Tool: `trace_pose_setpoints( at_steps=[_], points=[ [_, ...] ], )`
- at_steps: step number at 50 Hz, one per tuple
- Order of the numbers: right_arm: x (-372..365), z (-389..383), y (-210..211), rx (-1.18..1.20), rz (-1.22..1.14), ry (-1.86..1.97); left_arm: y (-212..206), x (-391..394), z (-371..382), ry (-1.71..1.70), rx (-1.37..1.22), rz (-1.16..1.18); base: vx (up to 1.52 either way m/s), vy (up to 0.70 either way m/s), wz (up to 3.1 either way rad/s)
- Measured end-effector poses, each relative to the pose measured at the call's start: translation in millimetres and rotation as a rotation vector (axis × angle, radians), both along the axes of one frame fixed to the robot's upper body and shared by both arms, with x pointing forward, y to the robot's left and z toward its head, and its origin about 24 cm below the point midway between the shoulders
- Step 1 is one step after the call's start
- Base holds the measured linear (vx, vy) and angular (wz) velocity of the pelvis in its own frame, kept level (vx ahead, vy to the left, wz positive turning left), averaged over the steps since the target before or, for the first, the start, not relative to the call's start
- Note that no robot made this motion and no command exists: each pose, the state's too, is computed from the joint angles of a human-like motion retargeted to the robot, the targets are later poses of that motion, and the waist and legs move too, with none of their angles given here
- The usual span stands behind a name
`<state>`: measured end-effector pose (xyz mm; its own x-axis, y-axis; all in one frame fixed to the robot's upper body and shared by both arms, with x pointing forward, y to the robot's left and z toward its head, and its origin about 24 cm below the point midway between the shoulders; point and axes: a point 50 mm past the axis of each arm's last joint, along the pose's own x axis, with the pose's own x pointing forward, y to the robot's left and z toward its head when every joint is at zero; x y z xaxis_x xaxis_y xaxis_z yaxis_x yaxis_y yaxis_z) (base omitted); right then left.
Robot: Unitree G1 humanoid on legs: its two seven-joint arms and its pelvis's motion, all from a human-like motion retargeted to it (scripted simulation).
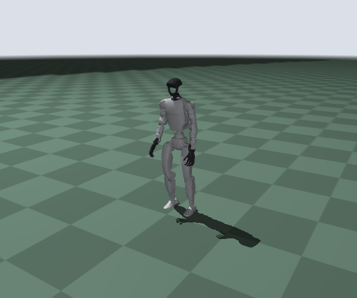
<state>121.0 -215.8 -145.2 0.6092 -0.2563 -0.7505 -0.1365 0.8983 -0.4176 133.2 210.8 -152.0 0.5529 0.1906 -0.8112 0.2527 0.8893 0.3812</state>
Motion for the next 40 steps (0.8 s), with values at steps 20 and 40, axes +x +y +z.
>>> trace_pose_setpoints(
  at_steps=[20,40],
  points=[
    [-22,-11,0,-0.048,-0.018,0.102,-15,1,22,-0.241,-0.118,0.008,0.03,-0.01,-0.12],
    [11,3,19,0.008,0.042,-0.048,8,-48,-11,0.090,-0.074,0.210,0.00,0.03,0.17]
  ],
)
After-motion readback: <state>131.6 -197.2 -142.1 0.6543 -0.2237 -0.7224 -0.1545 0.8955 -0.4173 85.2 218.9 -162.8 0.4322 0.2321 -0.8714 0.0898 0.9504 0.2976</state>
